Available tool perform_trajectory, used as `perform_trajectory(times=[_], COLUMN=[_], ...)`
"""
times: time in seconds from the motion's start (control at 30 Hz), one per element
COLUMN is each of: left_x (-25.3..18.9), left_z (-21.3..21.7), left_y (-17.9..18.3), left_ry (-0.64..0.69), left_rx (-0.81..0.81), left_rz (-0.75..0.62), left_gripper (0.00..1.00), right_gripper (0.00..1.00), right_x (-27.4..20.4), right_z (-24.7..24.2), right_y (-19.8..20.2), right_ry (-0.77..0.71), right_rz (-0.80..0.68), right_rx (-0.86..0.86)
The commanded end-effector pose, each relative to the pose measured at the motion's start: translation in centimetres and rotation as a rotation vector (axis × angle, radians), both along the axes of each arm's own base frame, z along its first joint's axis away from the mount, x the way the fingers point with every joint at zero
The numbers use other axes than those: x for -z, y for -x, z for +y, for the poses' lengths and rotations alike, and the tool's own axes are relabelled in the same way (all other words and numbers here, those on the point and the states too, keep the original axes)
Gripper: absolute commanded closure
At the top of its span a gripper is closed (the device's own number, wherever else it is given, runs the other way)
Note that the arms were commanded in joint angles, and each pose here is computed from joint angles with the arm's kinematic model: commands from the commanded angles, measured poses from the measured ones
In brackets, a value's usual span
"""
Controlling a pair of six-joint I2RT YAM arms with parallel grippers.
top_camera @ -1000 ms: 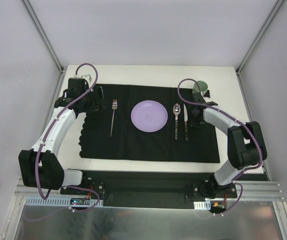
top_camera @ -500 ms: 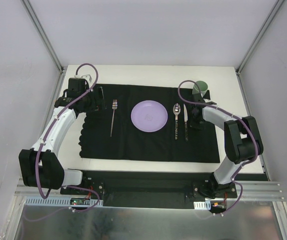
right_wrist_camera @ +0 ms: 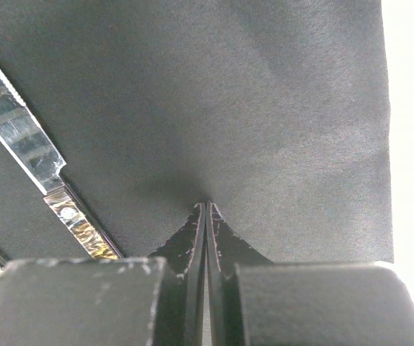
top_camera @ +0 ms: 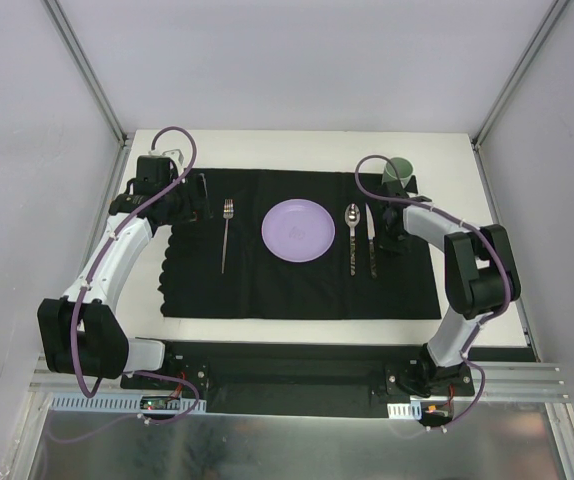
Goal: Set the dinner table for one person
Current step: Reset both arms
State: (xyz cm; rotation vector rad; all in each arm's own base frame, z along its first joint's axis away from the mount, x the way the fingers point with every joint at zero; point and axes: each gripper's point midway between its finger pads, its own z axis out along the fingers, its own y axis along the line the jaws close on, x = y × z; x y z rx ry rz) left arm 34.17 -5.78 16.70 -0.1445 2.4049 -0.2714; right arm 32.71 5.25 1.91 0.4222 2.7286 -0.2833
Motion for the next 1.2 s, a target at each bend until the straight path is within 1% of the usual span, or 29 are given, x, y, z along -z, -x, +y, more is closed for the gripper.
perform_trajectory(times=[0.0,0.3,0.67,0.87,1.0,1.03,1.1,1.13,1.17], left_x=[-1.0,-1.0,-1.3,-1.7,-1.9,-2.1,-2.4,-2.7,-3.0], left_z=[0.7,0.7,0.7,0.6,0.4,0.3,0.3,0.3,0.2], left_y=[-0.2,-0.2,0.0,0.2,0.3,0.5,0.6,0.8,0.8], left_ry=[-0.025,-0.023,-0.02,-0.01,0.003,0.009,0.013,0.015,0.02], left_rx=[-0.009,-0.011,-0.013,-0.012,-0.009,-0.008,-0.009,-0.01,-0.008], left_rz=[-0.032,-0.03,-0.04,-0.053,-0.057,-0.063,-0.071,-0.082,-0.09], left_gripper=[0.01,0.01,0.01,0.01,0.01,0.01,0.01,0.01,0.01], right_gripper=[0.99,0.99,0.99,0.99,0.99,0.98,0.89,0.73,0.63], right_x=[0.4,0.4,-0.6,-4.2,-7.3,-8.8,-10.5,-12.1,-13.2], right_z=[0.1,-0.2,-0.5,-1.0,-1.6,-1.7,-1.7,-1.8,-1.7], right_y=[-0.7,-0.9,-1.2,-1.1,-1.0,-1.2,-1.1,-1.1,-1.2], right_ry=[-0.013,-0.004,0.009,0.009,0.039,0.037,0.037,0.029,0.024], right_rz=[0.009,0.012,-0.014,-0.093,-0.139,-0.177,-0.21,-0.252,-0.28], right_rx=[0.004,0.011,0.008,0.006,-0.003,-0.005,-0.034,-0.044,-0.055])
